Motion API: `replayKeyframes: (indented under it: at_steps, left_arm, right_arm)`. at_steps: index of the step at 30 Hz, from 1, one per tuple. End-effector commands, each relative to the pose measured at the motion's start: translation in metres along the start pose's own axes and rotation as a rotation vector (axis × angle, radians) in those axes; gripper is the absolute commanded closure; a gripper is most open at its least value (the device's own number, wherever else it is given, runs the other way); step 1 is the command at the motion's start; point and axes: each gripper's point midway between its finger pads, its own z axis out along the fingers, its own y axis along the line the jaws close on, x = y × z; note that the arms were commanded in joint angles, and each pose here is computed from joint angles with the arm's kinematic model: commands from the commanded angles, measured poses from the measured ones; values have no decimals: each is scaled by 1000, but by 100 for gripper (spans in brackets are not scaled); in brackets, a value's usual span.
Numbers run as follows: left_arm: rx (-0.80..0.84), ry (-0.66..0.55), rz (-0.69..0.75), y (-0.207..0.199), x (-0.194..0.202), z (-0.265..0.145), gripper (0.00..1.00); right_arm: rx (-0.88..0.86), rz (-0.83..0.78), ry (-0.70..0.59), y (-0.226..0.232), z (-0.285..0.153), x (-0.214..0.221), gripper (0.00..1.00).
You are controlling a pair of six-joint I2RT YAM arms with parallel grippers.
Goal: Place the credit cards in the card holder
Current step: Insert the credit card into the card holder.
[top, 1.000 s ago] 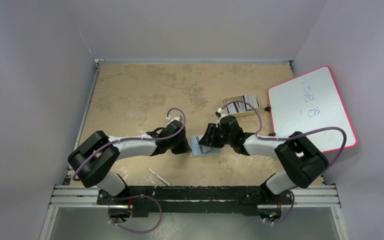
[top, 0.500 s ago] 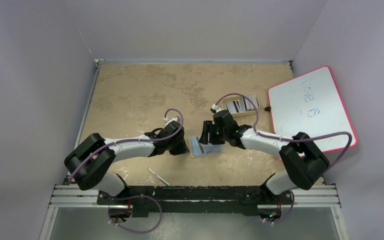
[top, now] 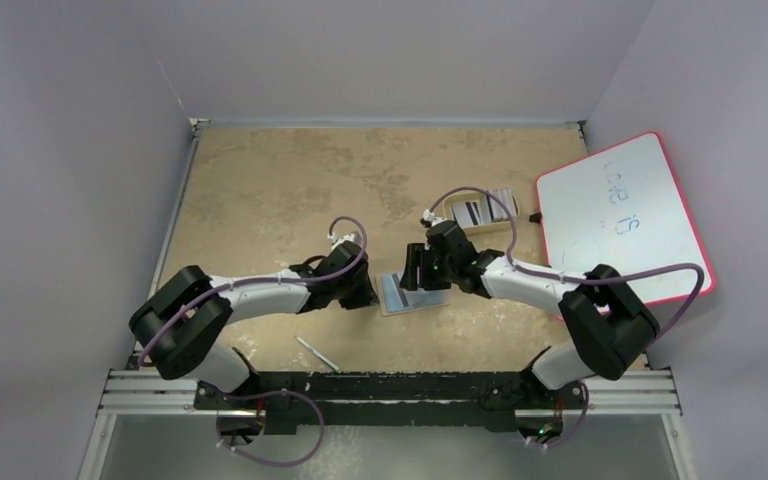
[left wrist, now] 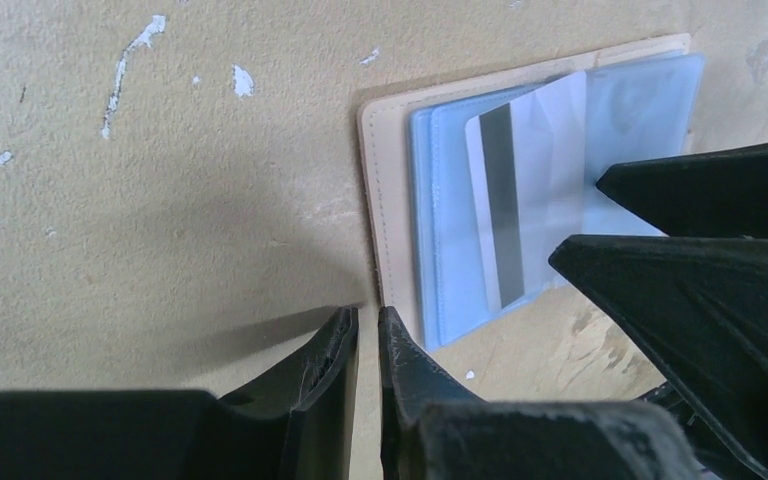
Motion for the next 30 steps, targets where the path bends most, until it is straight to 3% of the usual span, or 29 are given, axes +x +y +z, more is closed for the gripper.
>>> replayKeyframes:
  at_steps: [1, 30]
  left_arm:
    - [28, -15, -8, -7, -6, 4, 88]
    - [-44, -40, 0, 13, -18, 11, 89]
  right_arm:
    - [-66, 16, 0, 12, 5, 2, 40]
    - [-347, 62, 6, 64, 8, 5, 42]
